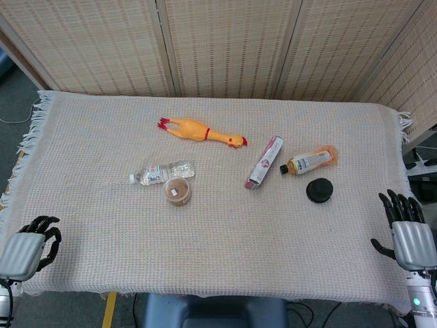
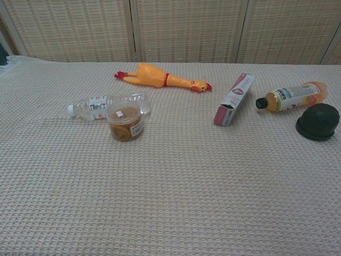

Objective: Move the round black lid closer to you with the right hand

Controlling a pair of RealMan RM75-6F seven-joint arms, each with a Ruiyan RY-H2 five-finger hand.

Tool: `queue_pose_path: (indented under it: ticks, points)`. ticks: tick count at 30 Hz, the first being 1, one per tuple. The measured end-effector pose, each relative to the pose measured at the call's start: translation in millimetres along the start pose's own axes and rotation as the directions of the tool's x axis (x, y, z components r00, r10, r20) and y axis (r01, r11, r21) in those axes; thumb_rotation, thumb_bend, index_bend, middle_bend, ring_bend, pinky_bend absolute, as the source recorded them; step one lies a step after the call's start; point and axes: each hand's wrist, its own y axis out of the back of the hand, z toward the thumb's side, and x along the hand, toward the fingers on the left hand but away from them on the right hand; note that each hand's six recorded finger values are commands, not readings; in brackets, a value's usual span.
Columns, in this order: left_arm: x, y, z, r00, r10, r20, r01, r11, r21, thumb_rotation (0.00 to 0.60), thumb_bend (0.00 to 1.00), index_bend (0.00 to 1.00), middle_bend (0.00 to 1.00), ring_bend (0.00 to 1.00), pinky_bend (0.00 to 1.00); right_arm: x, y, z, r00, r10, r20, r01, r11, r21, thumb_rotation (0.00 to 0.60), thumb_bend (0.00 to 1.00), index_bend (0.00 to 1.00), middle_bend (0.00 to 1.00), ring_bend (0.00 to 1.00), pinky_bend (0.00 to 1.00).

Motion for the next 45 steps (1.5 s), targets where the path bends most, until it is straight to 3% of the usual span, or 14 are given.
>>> queue_pose_path:
  ticks: [8,13,20,30,37,45]
  points:
    - [-1,1,0,1.000,0.002,-0.001,-0.002,1.000,-0.002,0.600,0.53,0.59,0.27,0.20,0.43,-3,0,-2,1.000,-0.007,0.007,0.007,1.000,0.012,0.600,0.11,0.00,0.00,0.00,0.02]
    - [-2,2,0,1.000,0.008,0.001,-0.008,1.000,-0.007,0.600,0.53,0.59,0.27,0.20,0.42,-8,0,-1,1.000,-0.021,-0.006,0.021,1.000,-0.013,0.600,0.11,0.00,0.00,0.00,0.17]
    - [-2,3,-4,1.000,0.007,-0.009,-0.008,1.000,-0.019,0.600,0.53,0.59,0.27,0.21,0.43,-25,-1,3,1.000,-0.017,-0.014,0.017,0.998,-0.058,0.600,0.11,0.00,0.00,0.00,0.23]
    - [-3,3,-2,1.000,0.009,-0.005,-0.009,1.000,-0.016,0.600,0.53,0.59,0.28,0.22,0.43,-73,-12,7,0.990,0.139,0.028,-0.135,0.985,-0.110,0.600,0.11,0.01,0.00,0.00,0.24]
    - [-3,5,-3,1.000,0.017,-0.008,-0.017,1.000,-0.020,0.600,0.53,0.59,0.29,0.21,0.43,-121,-25,17,0.968,0.245,0.057,-0.235,0.962,-0.137,0.600,0.11,0.03,0.02,0.02,0.26]
    - [-3,6,-3,1.000,0.019,-0.008,-0.019,1.000,-0.022,0.600,0.53,0.59,0.29,0.22,0.43,-155,-48,46,0.936,0.352,0.021,-0.345,0.925,-0.158,0.600,0.12,0.04,0.02,0.03,0.26]
